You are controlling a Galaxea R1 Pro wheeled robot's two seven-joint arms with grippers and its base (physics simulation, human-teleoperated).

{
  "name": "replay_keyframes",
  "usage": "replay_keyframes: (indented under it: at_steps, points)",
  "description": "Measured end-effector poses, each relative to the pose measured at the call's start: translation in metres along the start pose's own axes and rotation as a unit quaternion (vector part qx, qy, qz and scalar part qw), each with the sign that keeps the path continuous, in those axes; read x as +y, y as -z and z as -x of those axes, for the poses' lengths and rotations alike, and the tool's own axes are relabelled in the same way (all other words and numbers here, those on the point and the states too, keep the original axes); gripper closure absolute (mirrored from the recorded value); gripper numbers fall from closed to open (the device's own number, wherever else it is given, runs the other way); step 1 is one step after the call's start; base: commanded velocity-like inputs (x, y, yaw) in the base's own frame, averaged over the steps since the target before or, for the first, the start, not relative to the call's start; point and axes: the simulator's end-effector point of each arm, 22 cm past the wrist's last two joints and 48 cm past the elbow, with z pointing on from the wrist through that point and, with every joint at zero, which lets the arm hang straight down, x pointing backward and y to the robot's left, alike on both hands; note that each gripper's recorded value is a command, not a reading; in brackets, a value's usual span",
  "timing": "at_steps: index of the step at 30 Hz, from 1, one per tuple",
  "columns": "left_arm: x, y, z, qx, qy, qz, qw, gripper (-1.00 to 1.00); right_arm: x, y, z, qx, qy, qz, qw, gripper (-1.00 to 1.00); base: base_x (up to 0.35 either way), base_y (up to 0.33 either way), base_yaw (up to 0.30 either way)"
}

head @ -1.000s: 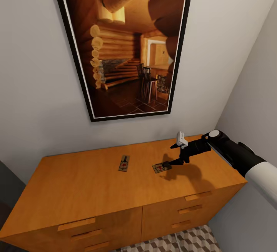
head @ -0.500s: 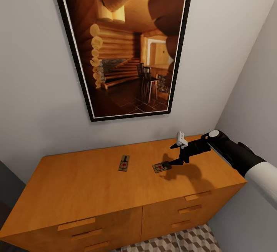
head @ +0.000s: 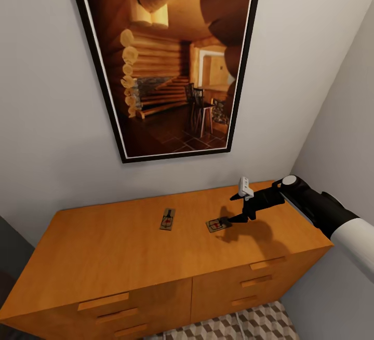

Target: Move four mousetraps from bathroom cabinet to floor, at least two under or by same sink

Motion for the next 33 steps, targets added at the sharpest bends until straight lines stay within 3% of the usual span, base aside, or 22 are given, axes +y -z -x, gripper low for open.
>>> replay_keyframes:
  at_steps: [8, 13, 17, 24, 33]
  points:
    - [0.0, 0.0, 0.001, -0.001, 0.0, 0.0, 1.0, -1.0, 0.001, 0.004, 0.005, -0.015, 0.032, 0.003, 0.9994, -1.0, 0.0, 0.0, 0.0]
    - [0.0, 0.0, 0.001, -0.001, 0.0, 0.0, 1.0, -1.0, 0.01, 0.01, 0.005, -0.017, 0.053, 0.024, 0.9982, -1.0, 0.0, 0.0, 0.0]
    - [-0.001, 0.0, 0.001, -0.002, -0.001, -0.001, 1.0, -1.0, 0.025, 0.013, 0.006, -0.01, 0.091, 0.054, 0.9944, -1.0, 0.0, 0.0, 0.0]
    - [-0.001, 0.0, 0.001, -0.002, -0.001, -0.001, 1.0, -1.0, 0.038, 0.014, 0.007, 0.013, 0.168, 0.072, 0.9831, -1.0, 0.0, 0.0, 0.0]
    - [-0.002, 0.0, 0.001, -0.002, 0.0, -0.001, 1.0, -1.0, 0.045, 0.013, 0.006, 0.028, 0.199, 0.084, 0.976, -1.0, 0.0, 0.0, 0.0]
